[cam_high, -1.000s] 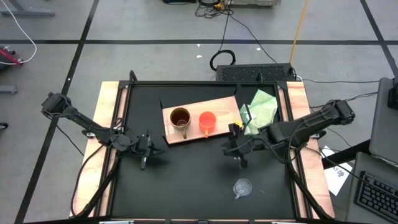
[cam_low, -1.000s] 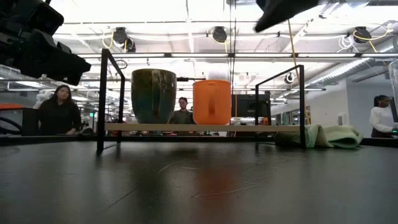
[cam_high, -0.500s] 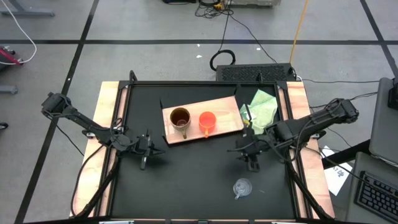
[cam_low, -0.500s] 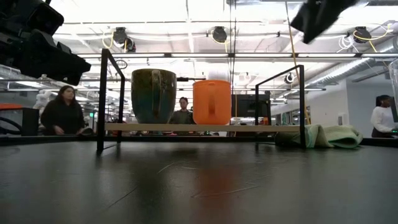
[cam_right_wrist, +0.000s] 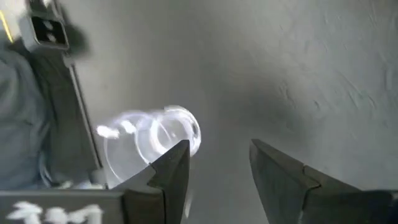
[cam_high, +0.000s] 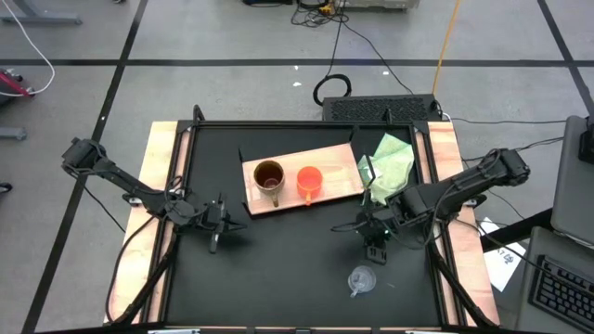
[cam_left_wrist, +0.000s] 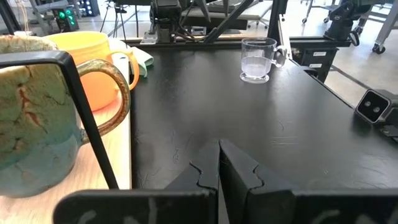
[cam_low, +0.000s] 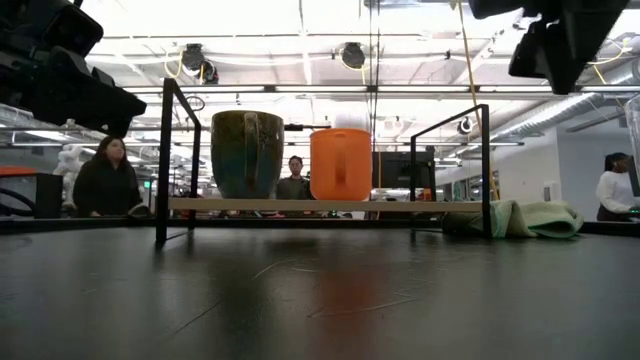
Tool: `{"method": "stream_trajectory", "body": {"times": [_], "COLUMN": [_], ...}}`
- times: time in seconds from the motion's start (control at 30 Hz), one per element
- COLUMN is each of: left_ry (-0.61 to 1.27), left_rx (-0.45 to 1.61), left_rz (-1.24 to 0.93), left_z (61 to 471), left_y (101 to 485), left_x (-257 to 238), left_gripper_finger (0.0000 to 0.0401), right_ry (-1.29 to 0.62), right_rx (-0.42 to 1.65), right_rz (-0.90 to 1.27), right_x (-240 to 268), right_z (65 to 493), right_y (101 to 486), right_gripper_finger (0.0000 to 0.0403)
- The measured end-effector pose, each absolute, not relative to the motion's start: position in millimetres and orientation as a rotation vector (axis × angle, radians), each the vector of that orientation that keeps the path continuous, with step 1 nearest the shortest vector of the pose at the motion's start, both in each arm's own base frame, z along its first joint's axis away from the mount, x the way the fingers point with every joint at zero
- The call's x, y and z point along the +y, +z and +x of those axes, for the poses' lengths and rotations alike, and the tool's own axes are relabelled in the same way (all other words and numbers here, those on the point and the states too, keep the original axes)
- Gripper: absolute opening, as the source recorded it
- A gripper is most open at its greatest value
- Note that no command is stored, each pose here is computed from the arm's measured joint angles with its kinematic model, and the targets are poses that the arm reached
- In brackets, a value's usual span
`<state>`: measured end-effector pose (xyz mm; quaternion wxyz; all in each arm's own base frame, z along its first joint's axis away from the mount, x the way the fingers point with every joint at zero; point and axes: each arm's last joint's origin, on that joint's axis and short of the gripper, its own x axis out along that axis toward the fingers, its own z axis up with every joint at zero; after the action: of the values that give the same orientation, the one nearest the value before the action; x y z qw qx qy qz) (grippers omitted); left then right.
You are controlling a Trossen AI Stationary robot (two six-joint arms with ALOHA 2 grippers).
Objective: Stack small to large cups/mugs on shelf
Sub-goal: Put the transparent mug on the shelf
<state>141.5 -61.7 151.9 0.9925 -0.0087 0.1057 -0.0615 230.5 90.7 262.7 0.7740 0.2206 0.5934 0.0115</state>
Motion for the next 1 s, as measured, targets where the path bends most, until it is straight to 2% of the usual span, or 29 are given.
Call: {"method": "stream_trajectory", "body": {"times": [0.17, 0.43, 1.0], "left_ry": [-0.123, -0.123, -0.123], "left_rx": [0.212, 0.212, 0.212], "left_rz": [-0.022, -0.021, -0.022], "left_z": [142, 142, 142], "left_y": [152, 152, 152], "left_x": [-62, -62, -62], "left_gripper_finger": [0.0010, 0.0010, 0.0010], "right_ry": [0.038, -0.003, 0.049], "right_rx": [1.242, 1.307, 1.311], "right_rz": [0.544, 0.592, 0.669], "right_x": [102, 116, 130], "right_z": [232, 220, 213], "right_y": [258, 240, 220], "right_gripper_finger": [0.0160, 0.0160, 0.0160]}}
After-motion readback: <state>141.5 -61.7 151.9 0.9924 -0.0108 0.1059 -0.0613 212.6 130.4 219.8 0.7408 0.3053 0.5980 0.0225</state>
